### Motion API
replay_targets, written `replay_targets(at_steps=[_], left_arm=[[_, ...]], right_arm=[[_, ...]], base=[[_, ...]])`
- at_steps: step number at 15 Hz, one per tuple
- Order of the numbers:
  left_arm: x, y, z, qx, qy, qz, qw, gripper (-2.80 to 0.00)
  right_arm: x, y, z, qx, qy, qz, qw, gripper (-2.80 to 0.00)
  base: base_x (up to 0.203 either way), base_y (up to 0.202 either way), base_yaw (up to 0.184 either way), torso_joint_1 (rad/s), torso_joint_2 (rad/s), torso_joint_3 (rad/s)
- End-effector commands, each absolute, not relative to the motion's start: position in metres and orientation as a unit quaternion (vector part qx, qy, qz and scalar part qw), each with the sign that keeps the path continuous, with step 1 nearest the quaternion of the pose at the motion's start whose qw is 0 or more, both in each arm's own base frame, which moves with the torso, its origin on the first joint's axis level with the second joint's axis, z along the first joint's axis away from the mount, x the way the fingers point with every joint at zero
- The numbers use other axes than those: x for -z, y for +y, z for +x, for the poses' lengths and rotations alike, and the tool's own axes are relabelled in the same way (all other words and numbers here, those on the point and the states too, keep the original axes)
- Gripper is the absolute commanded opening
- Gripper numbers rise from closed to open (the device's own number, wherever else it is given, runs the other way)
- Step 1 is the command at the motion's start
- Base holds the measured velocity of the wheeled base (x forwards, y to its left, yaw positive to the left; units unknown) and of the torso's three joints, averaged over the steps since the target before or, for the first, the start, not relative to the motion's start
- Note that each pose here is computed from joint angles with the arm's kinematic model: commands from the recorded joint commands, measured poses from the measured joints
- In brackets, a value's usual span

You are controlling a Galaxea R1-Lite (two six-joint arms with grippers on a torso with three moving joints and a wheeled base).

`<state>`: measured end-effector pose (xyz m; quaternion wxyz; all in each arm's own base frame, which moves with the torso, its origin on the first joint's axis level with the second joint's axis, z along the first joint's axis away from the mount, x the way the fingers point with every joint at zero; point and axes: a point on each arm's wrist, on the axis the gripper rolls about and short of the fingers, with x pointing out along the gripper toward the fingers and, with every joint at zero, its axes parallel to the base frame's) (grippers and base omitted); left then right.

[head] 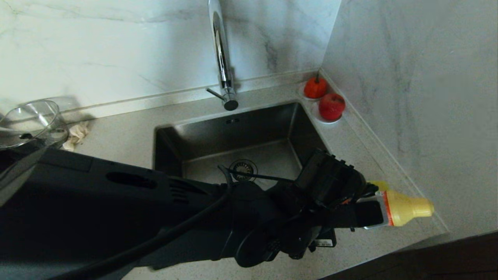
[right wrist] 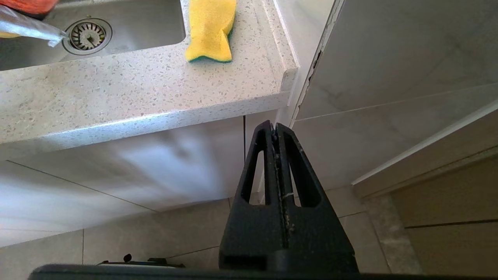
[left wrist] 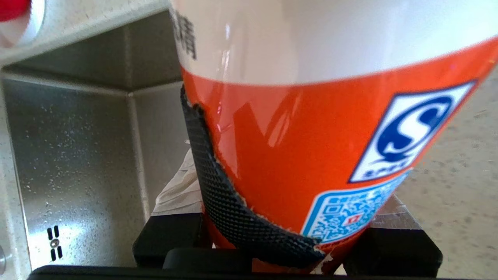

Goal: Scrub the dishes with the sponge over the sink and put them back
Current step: Squeeze it onto the sponge

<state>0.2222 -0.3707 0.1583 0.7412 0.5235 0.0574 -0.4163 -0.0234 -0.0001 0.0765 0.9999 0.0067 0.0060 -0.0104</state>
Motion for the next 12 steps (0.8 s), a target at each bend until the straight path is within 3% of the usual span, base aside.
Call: replay_targets(at_steps=[1,12], left_arm=[[-0.151,-0.376,0.229,0.399,0.063,0.535,0.742,-2.8],[-0.113,-0.393,0.243,0.309,0.103,0.583,0.744,-2.8]], right_arm=[[-0.076,0.0,-0.023,0.01,0.006,0.007,1.0,-2.8],[-0.076,0.0,-0.023,0.01,0.006,0.007,1.0,-2.8]], base=[[0.0,0.0,0.0,0.0,0.0,0.0],[0.0,0.0,0.0,0.0,0.0,0.0]])
